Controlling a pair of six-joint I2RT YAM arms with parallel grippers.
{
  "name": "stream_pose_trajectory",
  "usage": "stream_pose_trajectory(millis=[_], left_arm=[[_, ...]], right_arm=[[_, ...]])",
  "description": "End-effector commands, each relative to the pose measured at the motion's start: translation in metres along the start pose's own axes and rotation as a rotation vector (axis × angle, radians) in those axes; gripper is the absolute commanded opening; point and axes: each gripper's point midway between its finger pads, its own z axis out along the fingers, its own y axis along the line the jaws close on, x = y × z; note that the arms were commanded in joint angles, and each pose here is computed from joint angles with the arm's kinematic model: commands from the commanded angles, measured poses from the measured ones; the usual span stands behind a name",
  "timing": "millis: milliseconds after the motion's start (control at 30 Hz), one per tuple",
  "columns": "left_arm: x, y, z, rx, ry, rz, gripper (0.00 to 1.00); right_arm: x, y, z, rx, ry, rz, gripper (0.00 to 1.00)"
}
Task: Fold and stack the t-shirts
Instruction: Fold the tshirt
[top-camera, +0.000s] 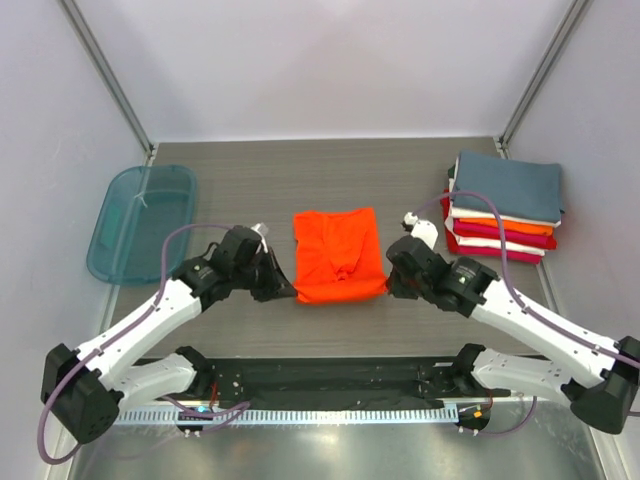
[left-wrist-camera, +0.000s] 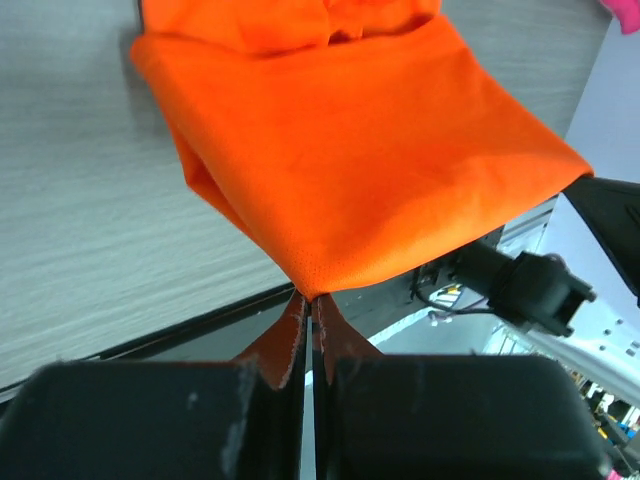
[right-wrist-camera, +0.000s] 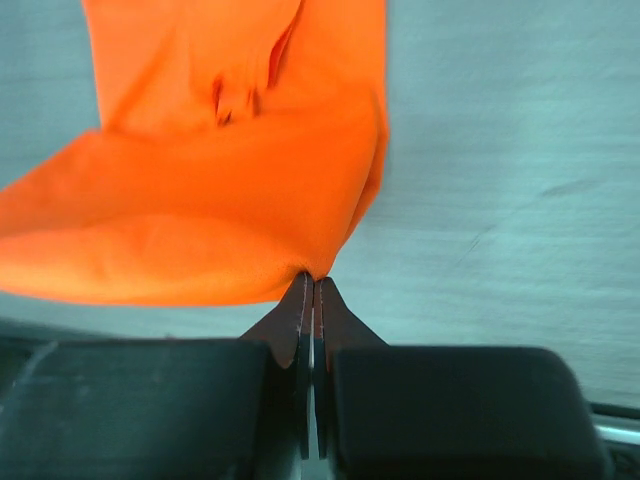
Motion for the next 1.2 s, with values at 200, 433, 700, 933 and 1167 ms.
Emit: stream_pose_trajectory(millis=[200,433,700,933,1167], left_arm=[[-0.051,-0.019,0.011,-0.015,0.011,0.023,0.01],[-0.091,-0.021,0.028,-0.024,-0.002,0.000,0.01],[-0.147,-0.005,0.051,-0.021,-0.017,-0.081,0.02],[-0.250,0.018,0.093,0.032,-0.110,-0.186,0.27],[-0.281,0.025,0.124,0.042,-0.139,-0.165,0.77]], right_arm=[[-0.082,-0.021,0.036,0.142,-0.104,-0.015,0.01],[-0.120,-0.021,0.064,0.120,-0.088,-0.005,0.01],[-0.173,-0.012,0.104,0.052,-0.089,0.010,0.01],[-0.262,0.017,0.194,-0.115,-0.136,0.069,0.36],[-0.254,0.002,0.261,-0.116,-0.087,0.099,0.82]])
